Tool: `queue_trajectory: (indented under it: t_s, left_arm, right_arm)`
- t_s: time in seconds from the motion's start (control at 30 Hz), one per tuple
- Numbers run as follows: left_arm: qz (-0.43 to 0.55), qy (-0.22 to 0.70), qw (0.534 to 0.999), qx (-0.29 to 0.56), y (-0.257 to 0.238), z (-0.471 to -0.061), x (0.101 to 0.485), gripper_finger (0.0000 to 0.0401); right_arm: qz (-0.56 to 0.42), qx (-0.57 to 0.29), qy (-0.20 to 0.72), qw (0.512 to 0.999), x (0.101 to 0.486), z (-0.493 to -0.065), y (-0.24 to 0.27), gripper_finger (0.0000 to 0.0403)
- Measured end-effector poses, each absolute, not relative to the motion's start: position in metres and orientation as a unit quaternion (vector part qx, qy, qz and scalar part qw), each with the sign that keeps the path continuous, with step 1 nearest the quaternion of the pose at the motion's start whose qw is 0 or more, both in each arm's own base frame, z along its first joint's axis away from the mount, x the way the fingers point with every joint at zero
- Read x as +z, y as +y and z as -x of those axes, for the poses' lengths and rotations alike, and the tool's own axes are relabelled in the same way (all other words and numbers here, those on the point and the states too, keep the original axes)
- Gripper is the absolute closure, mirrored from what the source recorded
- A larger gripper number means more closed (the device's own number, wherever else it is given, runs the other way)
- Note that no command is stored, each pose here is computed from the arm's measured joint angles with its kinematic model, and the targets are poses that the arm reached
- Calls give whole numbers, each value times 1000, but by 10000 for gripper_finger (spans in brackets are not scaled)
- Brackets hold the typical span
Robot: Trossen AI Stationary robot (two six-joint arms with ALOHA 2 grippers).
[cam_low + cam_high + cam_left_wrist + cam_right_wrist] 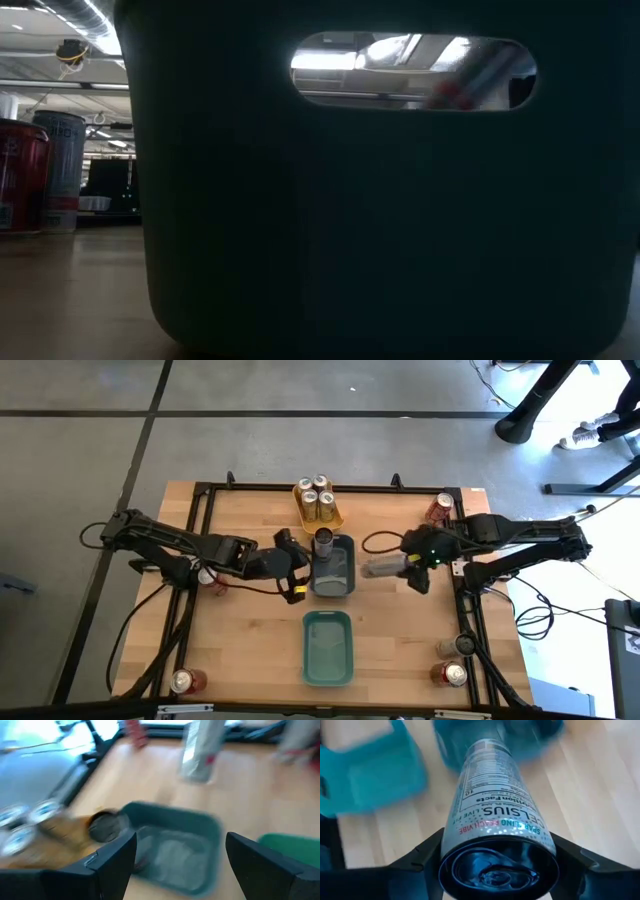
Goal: Sort soda cans
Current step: Put the top right black soda can into the dark green bin
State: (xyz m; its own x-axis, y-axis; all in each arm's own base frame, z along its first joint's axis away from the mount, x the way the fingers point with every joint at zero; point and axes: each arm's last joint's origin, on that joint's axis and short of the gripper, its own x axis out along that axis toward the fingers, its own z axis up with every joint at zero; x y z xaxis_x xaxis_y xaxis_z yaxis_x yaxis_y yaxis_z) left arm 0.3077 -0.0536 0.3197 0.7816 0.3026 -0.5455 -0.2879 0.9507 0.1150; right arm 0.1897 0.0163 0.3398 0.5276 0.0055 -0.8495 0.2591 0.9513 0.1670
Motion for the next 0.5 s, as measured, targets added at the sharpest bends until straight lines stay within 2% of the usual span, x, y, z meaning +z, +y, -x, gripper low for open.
queue_trajectory:
  t_s: [0.1,0.5]
  left_arm:
    - [7,277,954,116,-53,-313,322,107]
    - [6,312,941,133,-46,-338,291,130]
  right_arm:
    - [-140,-43,442,885,343,-205,19,159]
    - [-96,17,367,925,335,-257,25,159]
